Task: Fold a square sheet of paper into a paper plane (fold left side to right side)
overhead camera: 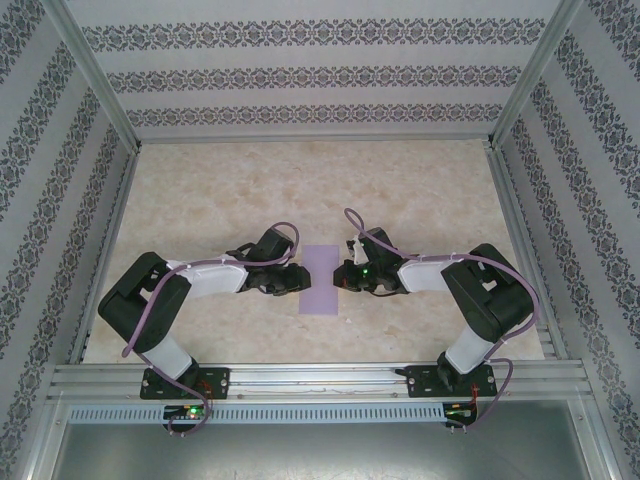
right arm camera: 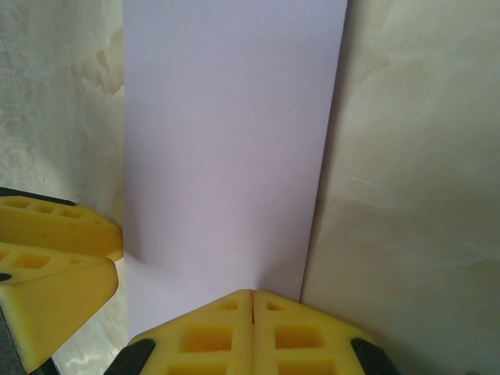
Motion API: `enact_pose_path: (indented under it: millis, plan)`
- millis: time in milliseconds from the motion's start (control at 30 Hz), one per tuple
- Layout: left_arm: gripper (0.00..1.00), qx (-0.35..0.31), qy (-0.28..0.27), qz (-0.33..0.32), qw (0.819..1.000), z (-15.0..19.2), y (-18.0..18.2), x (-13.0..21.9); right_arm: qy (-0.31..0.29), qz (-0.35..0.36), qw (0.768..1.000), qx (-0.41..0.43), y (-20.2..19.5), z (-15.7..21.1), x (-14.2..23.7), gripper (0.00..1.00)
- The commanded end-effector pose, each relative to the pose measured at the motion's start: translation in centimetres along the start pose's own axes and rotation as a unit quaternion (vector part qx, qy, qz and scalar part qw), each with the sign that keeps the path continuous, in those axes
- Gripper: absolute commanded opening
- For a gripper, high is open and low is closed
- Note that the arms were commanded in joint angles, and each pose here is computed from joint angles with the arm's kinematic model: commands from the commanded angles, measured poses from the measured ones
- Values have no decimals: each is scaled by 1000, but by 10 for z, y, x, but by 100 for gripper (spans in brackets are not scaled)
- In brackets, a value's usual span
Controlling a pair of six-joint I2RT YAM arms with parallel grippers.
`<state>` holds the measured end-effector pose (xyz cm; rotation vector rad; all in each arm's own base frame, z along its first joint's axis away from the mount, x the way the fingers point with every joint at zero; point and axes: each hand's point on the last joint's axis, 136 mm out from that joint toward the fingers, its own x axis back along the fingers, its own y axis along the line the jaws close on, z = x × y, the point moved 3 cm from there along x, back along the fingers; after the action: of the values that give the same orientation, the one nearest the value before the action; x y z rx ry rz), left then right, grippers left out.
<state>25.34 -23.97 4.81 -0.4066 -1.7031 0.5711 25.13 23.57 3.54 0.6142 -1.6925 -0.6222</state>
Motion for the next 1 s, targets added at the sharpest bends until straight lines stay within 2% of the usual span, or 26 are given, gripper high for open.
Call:
enact_pose_path:
  millis: [0, 133, 500, 967]
  plan:
    - [36, 5, 17, 46, 999, 9, -12, -9, 27, 66, 997, -31, -37, 22, 0, 0]
    - [39, 8, 13, 57, 998, 7, -16, -8, 28, 66, 997, -31, -37, 23, 0, 0]
    - [40, 22, 8, 94, 995, 5, -24, -11, 30, 66, 997, -32, -38, 23, 0, 0]
    - [42, 19, -3, 101, 995, 3, -29, -2, 31, 70, 997, -31, -40, 24, -1, 0]
